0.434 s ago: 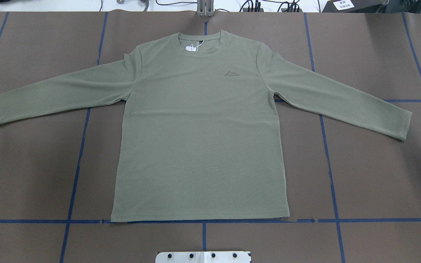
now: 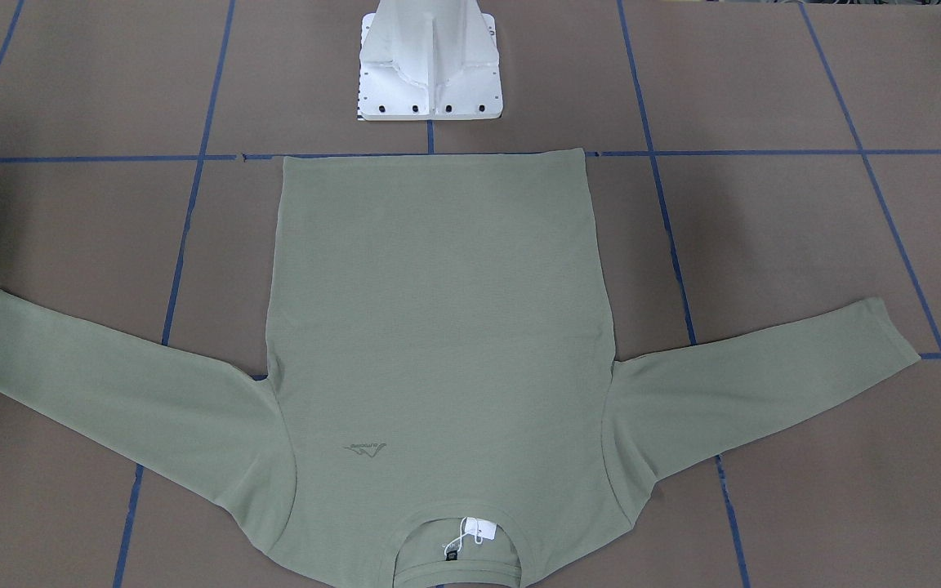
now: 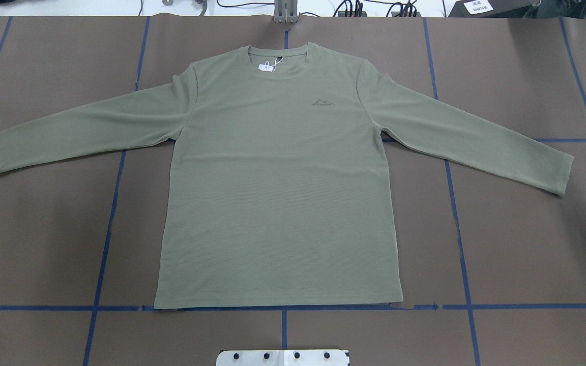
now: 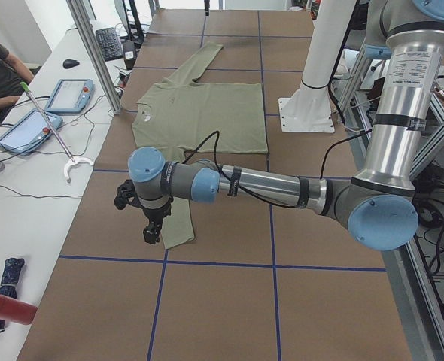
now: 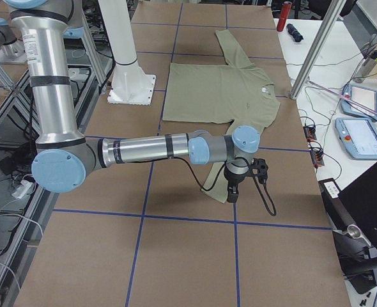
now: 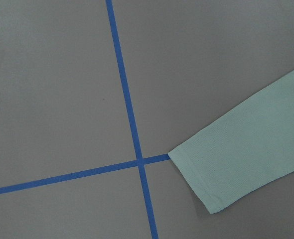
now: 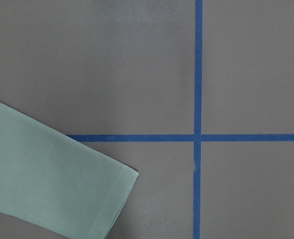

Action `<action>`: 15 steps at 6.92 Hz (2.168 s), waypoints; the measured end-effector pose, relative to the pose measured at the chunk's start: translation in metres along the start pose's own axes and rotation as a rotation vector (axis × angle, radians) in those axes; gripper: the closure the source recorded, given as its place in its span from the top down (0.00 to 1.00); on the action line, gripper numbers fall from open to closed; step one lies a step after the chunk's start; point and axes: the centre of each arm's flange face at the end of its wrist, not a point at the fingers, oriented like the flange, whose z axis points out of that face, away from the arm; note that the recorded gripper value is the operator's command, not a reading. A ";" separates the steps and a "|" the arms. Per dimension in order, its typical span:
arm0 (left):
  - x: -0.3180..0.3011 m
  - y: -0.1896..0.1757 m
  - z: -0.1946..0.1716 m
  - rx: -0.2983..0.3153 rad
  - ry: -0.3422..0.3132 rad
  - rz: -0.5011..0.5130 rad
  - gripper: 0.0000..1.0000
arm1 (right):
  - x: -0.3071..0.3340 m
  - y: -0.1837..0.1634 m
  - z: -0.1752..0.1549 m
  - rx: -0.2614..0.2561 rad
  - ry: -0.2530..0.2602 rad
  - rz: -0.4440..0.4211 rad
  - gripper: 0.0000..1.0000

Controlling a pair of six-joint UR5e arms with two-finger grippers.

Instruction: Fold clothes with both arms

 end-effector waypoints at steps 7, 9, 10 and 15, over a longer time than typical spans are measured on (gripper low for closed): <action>0.048 -0.004 -0.033 0.073 0.089 0.043 1.00 | -0.016 0.008 0.066 0.010 -0.039 -0.053 1.00; 0.057 -0.006 -0.040 0.087 0.100 0.049 1.00 | -0.010 0.005 0.110 0.029 -0.064 0.056 0.99; 0.058 -0.006 -0.041 0.089 0.101 0.051 1.00 | -0.014 0.002 0.126 0.032 -0.076 0.127 0.99; 0.060 -0.008 -0.042 0.092 0.101 0.056 1.00 | -0.019 0.000 0.160 -0.004 -0.080 0.201 0.88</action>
